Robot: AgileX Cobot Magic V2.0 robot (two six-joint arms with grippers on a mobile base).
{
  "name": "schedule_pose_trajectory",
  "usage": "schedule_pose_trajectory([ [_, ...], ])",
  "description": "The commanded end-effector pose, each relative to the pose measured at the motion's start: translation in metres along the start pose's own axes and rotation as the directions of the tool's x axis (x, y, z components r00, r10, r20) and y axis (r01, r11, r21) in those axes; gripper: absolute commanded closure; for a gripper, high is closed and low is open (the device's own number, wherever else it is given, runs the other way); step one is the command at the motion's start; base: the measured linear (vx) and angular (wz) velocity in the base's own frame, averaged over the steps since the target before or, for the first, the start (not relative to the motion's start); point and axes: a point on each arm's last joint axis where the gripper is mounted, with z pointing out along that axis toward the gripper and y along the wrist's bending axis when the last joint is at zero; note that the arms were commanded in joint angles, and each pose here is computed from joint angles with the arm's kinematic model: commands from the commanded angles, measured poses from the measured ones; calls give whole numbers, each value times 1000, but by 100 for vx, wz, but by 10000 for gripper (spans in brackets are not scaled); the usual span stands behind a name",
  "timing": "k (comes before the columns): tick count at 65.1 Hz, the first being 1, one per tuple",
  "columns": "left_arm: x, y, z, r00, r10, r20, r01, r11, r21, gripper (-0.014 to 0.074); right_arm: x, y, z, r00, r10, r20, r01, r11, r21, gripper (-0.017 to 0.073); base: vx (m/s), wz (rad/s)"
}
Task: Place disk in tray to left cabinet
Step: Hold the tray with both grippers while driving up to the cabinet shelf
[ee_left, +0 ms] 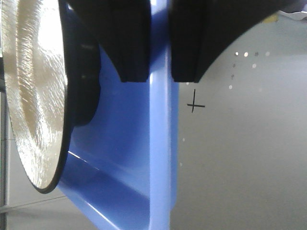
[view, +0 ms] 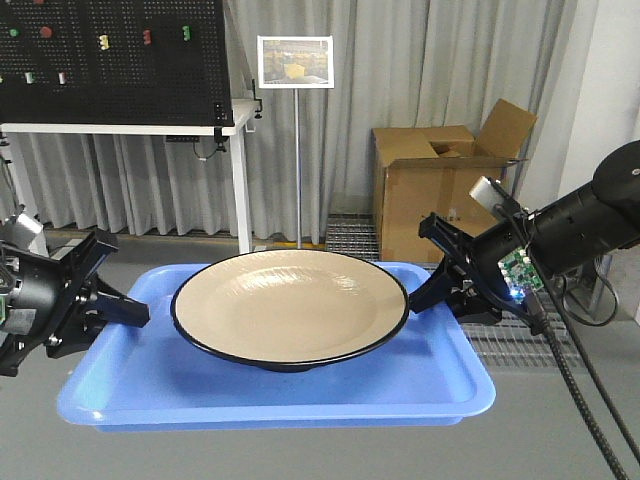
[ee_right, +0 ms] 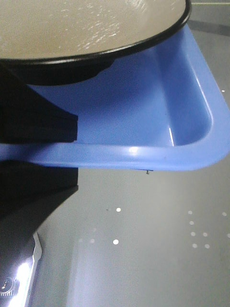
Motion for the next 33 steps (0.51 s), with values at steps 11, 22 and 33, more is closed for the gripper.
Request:
schedule_pose_trajectory([
  [11, 11, -50, -19, 998, -59, -19, 61, 963, 263, 594, 15, 48, -24, 1000, -10, -9, 7, 973, -230, 565, 63, -3],
  [22, 11, -50, -19, 998, -59, -19, 61, 963, 263, 594, 15, 48, -24, 1000, -10, -9, 7, 973, -230, 565, 61, -4],
  [33, 11, -50, -19, 998, -59, -19, 61, 963, 263, 594, 15, 48, -24, 1000, -10, -9, 7, 973, -230, 565, 58, -5],
])
